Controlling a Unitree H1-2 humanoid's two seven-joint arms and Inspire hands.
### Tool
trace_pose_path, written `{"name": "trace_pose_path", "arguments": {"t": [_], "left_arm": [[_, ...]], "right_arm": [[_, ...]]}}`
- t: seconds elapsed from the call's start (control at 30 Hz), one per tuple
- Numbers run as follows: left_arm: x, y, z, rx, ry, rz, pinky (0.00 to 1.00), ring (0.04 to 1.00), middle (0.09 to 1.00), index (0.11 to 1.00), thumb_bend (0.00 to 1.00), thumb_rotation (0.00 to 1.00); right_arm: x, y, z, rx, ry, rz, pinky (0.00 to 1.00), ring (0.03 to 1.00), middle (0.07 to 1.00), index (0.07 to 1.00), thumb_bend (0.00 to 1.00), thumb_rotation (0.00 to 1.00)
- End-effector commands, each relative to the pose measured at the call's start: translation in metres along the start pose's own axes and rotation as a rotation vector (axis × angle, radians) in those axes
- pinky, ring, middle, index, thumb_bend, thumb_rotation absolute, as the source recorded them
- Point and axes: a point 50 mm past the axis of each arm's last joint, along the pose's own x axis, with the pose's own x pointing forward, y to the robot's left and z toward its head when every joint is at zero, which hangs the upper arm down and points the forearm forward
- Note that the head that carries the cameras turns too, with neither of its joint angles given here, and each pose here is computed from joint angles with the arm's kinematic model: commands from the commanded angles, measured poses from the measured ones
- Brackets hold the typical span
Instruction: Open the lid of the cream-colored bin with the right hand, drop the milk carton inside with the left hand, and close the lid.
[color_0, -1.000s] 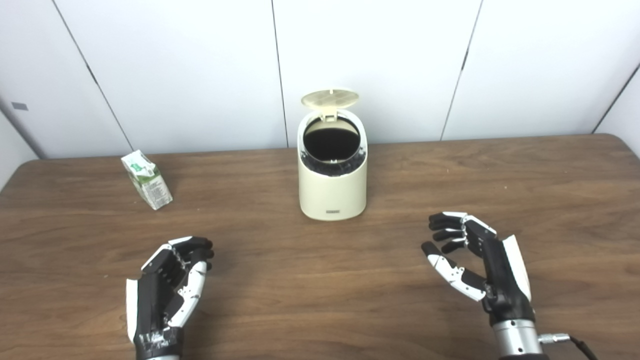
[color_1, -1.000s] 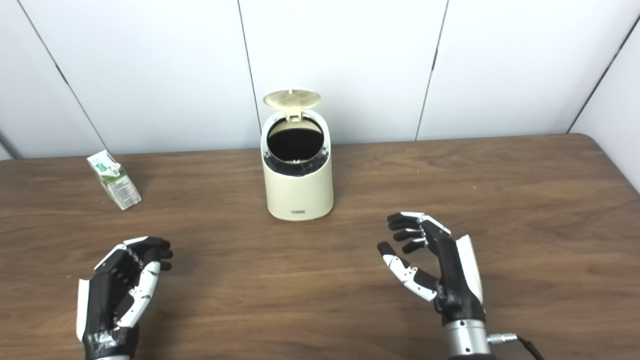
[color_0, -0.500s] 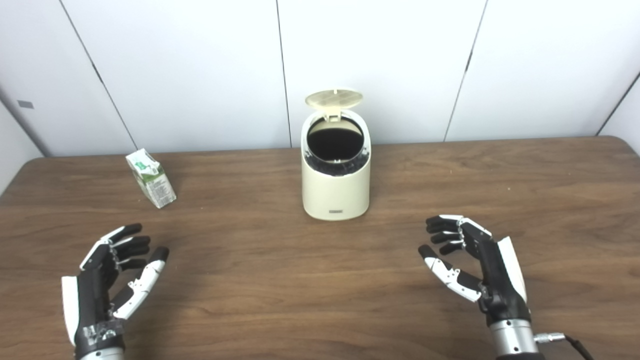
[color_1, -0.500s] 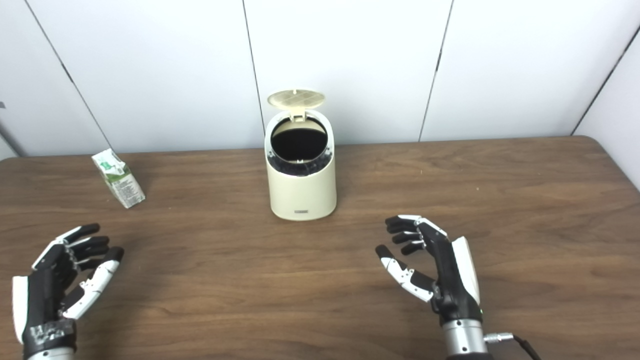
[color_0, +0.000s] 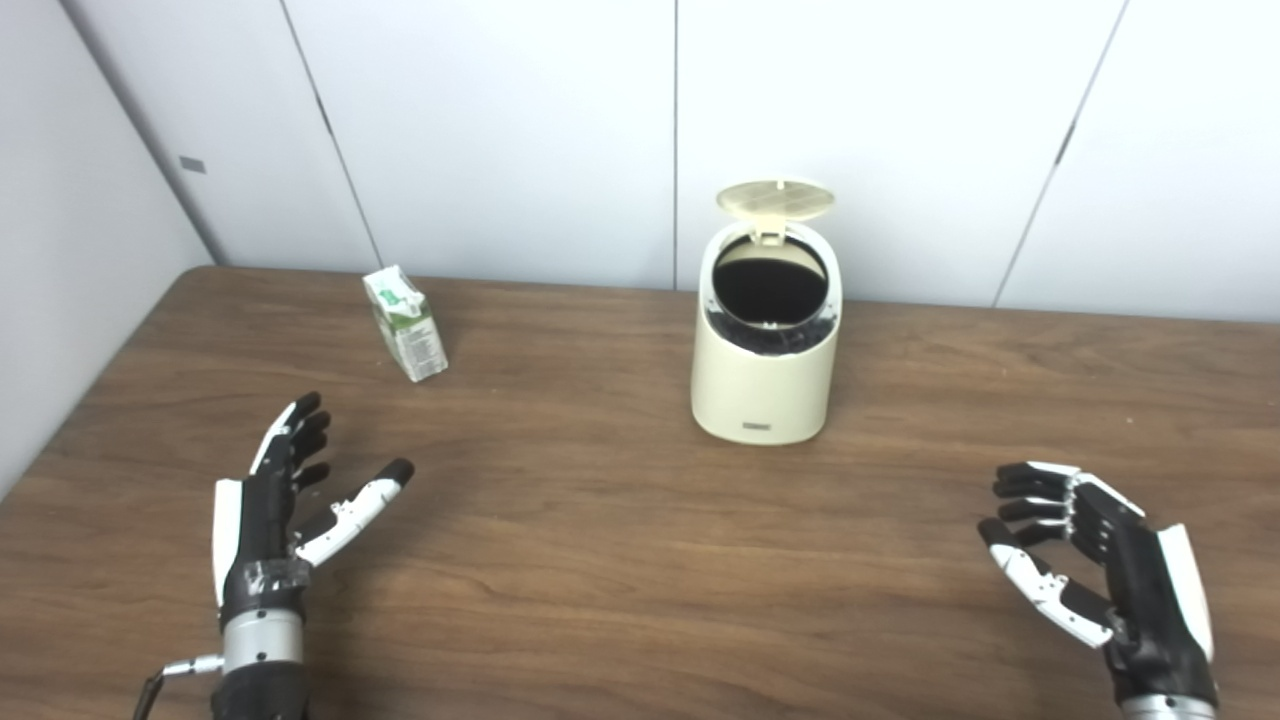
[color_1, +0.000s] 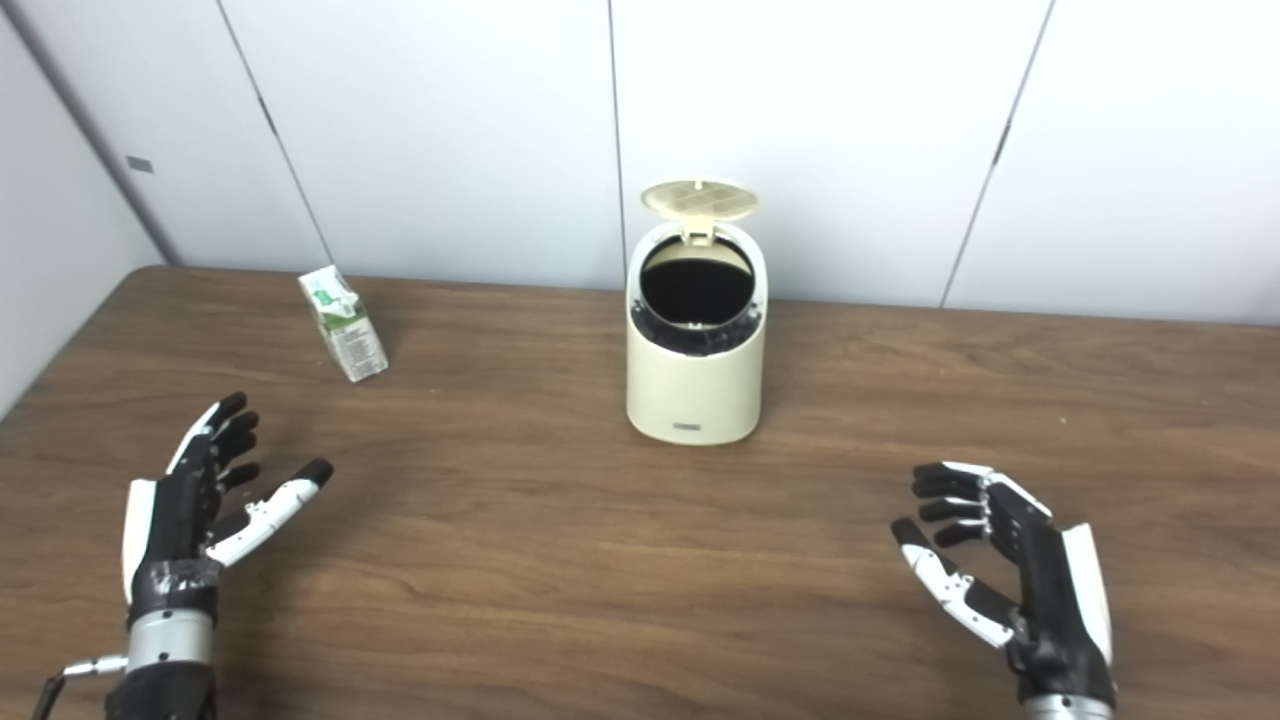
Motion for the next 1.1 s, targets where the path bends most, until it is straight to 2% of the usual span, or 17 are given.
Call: {"name": "trace_pose_path", "arguments": {"t": [0.0,0.07,0.2,0.3,0.33,0.57,0.8,0.87,0.97,1.0,1.03,1.07], "left_arm": [[0.015,0.005,0.011,0.037,-0.059,0.009,0.84,0.904,0.898,0.964,0.87,0.35],[0.019,0.006,0.012,0.056,-0.070,0.000,0.85,0.913,0.908,0.974,0.88,0.36],[0.033,0.008,0.014,0.097,-0.072,-0.013,0.86,0.920,0.924,0.988,0.95,0.38],[0.049,0.011,0.015,0.103,-0.055,-0.038,0.89,0.945,0.953,1.000,1.00,0.37],[0.053,0.012,0.015,0.104,-0.048,-0.045,0.89,0.945,0.954,1.000,1.00,0.37],[0.090,0.014,0.015,0.065,0.061,-0.082,0.91,0.976,0.990,1.000,1.00,0.38],[0.121,0.009,0.019,0.096,0.143,-0.065,0.87,0.962,0.992,1.000,1.00,0.39],[0.129,0.009,0.021,0.105,0.161,-0.055,0.86,0.971,0.999,1.000,1.00,0.40],[0.140,0.011,0.022,0.090,0.181,-0.040,0.84,0.963,0.997,1.000,1.00,0.41],[0.144,0.012,0.023,0.086,0.185,-0.036,0.73,0.873,0.913,1.000,1.00,0.40],[0.146,0.012,0.023,0.085,0.187,-0.033,0.63,0.807,0.866,1.000,1.00,0.39],[0.149,0.013,0.024,0.083,0.188,-0.030,0.59,0.784,0.851,1.000,1.00,0.39]], "right_arm": [[0.008,-0.011,0.010,-0.004,-0.088,-0.009,0.47,0.581,0.625,0.613,0.22,0.19],[0.010,-0.015,0.009,-0.003,-0.094,-0.001,0.48,0.589,0.627,0.612,0.21,0.17],[0.011,-0.020,0.008,0.025,-0.075,-0.001,0.51,0.597,0.627,0.613,0.22,0.14],[0.014,-0.022,0.005,0.043,-0.088,0.005,0.47,0.574,0.624,0.608,0.22,0.05],[0.014,-0.022,0.005,0.047,-0.091,0.006,0.47,0.574,0.624,0.607,0.22,0.05],[0.018,-0.024,0.002,0.044,-0.112,0.015,0.48,0.593,0.625,0.604,0.19,0.03],[0.020,-0.022,0.000,0.065,-0.094,0.001,0.48,0.600,0.621,0.596,0.19,0.11],[0.020,-0.022,-0.001,0.047,-0.083,-0.001,0.47,0.595,0.625,0.592,0.20,0.27],[0.020,-0.023,-0.004,0.035,-0.079,0.003,0.47,0.590,0.631,0.594,0.22,0.40],[0.020,-0.023,-0.004,0.037,-0.079,0.002,0.46,0.589,0.631,0.592,0.23,0.43],[0.021,-0.023,-0.005,0.039,-0.079,0.002,0.46,0.589,0.628,0.590,0.24,0.46],[0.021,-0.023,-0.006,0.039,-0.079,0.001,0.46,0.588,0.627,0.589,0.25,0.47]]}}
